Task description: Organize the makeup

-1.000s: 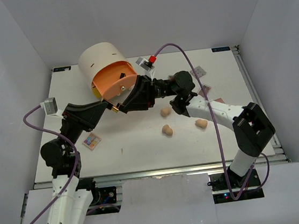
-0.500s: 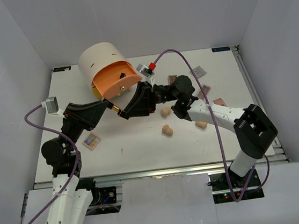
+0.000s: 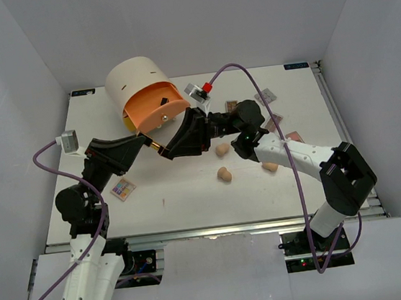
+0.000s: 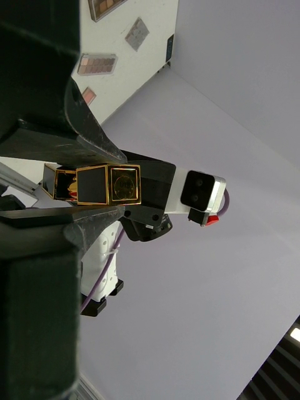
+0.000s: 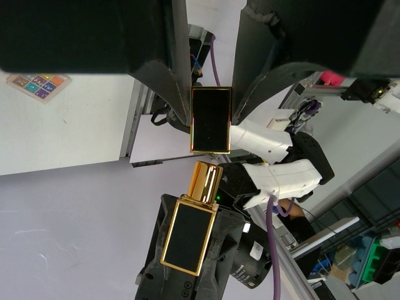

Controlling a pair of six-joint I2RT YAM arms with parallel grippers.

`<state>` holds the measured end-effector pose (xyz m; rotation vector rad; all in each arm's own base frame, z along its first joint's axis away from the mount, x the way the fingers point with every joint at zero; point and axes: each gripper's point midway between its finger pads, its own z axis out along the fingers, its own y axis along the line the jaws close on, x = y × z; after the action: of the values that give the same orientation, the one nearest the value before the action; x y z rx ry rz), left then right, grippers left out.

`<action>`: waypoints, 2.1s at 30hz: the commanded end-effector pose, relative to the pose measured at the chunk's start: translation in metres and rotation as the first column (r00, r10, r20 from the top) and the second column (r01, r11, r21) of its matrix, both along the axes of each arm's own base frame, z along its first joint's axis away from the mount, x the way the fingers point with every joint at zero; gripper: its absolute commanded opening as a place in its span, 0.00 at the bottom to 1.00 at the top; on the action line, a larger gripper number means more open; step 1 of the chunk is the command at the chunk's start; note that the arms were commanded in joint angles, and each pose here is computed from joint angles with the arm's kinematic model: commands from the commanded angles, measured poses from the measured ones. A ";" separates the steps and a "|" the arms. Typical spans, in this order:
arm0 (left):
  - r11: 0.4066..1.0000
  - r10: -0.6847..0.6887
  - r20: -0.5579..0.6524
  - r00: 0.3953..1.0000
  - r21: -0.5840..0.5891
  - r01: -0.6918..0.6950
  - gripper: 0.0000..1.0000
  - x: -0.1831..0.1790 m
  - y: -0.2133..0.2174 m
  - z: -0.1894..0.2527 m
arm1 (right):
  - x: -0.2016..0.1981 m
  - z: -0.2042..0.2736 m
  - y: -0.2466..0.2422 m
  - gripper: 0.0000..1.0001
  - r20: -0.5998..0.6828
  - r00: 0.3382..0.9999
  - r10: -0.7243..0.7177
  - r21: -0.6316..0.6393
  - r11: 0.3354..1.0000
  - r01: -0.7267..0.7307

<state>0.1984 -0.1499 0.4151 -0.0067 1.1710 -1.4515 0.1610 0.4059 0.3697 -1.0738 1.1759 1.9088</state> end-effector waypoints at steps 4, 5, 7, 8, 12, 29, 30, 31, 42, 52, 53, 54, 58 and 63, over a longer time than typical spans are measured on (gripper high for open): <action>1.000 -0.001 0.007 1.000 -0.002 0.001 0.00 -0.002 -0.001 -0.002 | -0.001 0.031 0.004 0.08 0.053 0.999 -0.008 0.078 0.997 0.003; 1.000 -0.003 0.007 1.000 -0.001 0.003 0.00 -0.002 -0.001 -0.003 | -0.001 0.033 0.004 0.08 0.054 0.999 -0.009 0.080 0.997 0.004; 1.000 0.000 0.003 1.000 -0.003 0.000 0.00 -0.002 0.000 -0.004 | -0.001 0.033 0.005 0.08 0.052 0.999 -0.008 0.080 0.997 0.004; 1.000 -0.001 0.004 1.000 -0.002 0.001 0.00 -0.002 -0.001 -0.004 | 0.000 0.034 0.005 0.08 0.053 0.999 -0.010 0.081 0.997 0.005; 1.000 -0.002 0.004 1.000 -0.003 0.002 0.00 -0.003 -0.001 -0.004 | 0.002 0.030 0.006 0.08 0.044 0.999 -0.018 0.070 0.997 0.015; 1.000 0.005 0.001 1.000 0.023 -0.005 0.00 -0.005 -0.001 -0.008 | 0.011 0.025 0.008 0.08 0.027 0.998 -0.055 0.047 0.997 0.054; 1.000 0.008 -0.004 1.000 0.028 -0.008 0.00 -0.004 -0.001 -0.010 | 0.011 0.027 0.008 0.08 0.028 0.998 -0.055 0.049 0.997 0.054; 0.999 0.011 -0.005 1.000 0.032 -0.010 0.00 -0.003 -0.001 -0.012 | 0.011 0.029 0.007 0.08 0.030 0.998 -0.055 0.052 0.997 0.053; 0.999 0.016 -0.028 0.999 0.048 -0.015 0.00 0.008 -0.003 -0.020 | 0.000 0.026 0.000 0.08 0.041 0.999 -0.028 0.058 0.998 0.026; 0.996 0.007 -0.050 0.999 0.090 -0.003 0.00 0.009 -0.006 -0.032 | 0.011 0.029 0.008 0.08 -0.023 0.999 -0.047 0.056 0.997 0.048; 0.995 0.006 -0.049 0.999 0.096 -0.002 0.00 0.009 -0.006 -0.033 | 0.012 0.029 0.009 0.08 -0.032 0.998 -0.050 0.054 0.997 0.052; 0.995 0.006 -0.049 0.999 0.103 -0.001 0.00 0.009 -0.007 -0.035 | 0.014 0.028 0.010 0.08 -0.044 0.998 -0.055 0.051 0.997 0.057; 0.992 0.007 -0.047 0.999 0.127 -0.001 0.00 0.010 -0.008 -0.041 | 0.021 0.025 0.014 0.08 -0.087 0.993 -0.074 0.044 0.996 0.078; 0.988 -0.001 -0.030 1.000 0.151 0.005 0.00 0.011 -0.010 -0.047 | 0.027 0.025 0.018 0.08 -0.132 0.988 -0.082 0.041 0.995 0.089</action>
<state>0.2113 -0.1525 0.3851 0.0160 1.2543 -1.3681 0.1809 0.4225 0.3606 -0.9390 1.3293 1.9505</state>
